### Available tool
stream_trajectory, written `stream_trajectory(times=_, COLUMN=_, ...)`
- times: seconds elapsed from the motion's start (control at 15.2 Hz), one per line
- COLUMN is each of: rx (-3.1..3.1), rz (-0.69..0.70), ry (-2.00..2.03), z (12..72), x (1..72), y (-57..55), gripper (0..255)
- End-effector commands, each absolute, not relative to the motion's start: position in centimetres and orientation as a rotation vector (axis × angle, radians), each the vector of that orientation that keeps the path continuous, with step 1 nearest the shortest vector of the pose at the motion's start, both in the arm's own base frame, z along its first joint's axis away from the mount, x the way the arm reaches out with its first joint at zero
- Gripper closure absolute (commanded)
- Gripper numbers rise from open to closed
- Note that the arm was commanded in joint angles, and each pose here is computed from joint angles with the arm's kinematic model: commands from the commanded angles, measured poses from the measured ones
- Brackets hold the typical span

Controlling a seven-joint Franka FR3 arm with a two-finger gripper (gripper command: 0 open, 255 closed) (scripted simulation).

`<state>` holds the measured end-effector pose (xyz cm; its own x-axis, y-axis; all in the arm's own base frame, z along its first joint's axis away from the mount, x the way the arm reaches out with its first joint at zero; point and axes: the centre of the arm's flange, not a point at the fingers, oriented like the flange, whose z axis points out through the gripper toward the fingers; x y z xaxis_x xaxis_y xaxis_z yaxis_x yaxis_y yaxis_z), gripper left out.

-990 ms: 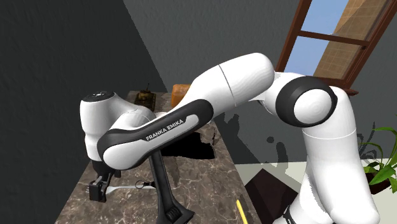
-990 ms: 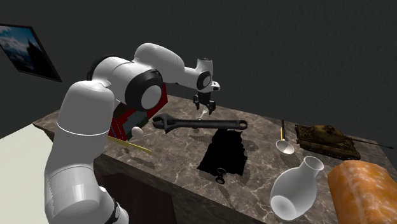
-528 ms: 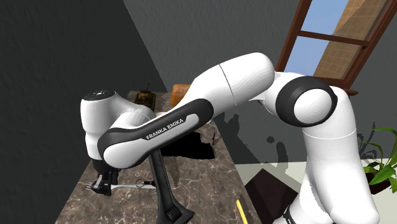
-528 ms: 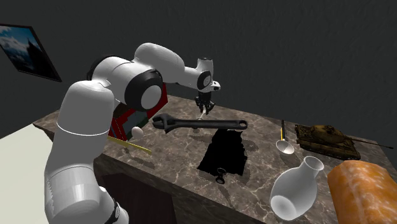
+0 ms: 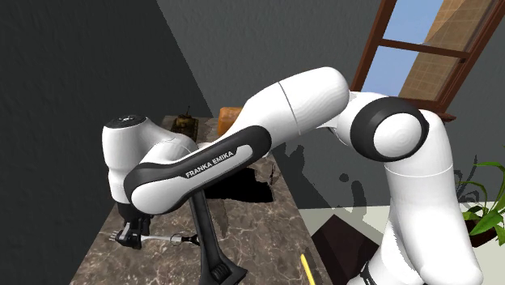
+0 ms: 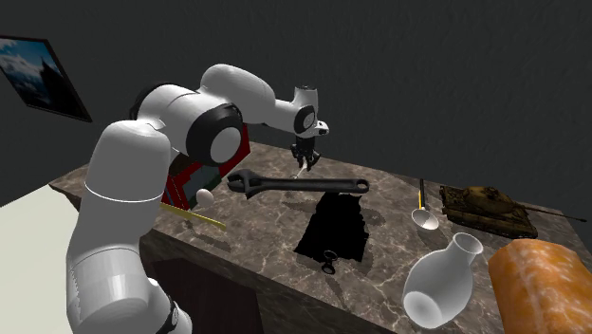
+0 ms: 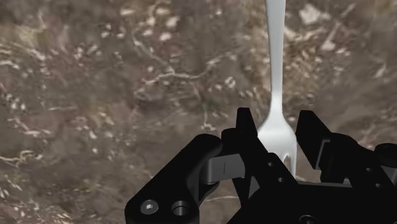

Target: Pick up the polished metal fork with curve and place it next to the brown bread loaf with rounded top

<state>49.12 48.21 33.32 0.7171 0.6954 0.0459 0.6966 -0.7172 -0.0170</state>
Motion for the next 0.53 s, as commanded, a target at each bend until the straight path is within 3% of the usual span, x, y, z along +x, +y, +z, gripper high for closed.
stream_trajectory(times=0.0, rx=-2.878, rz=-0.05, ry=-1.171, z=33.6, x=48.9, y=48.4, gripper=255)
stream_trajectory(times=0.46, rx=-2.878, rz=-0.05, ry=-1.171, z=37.3, x=48.9, y=48.4, gripper=255)
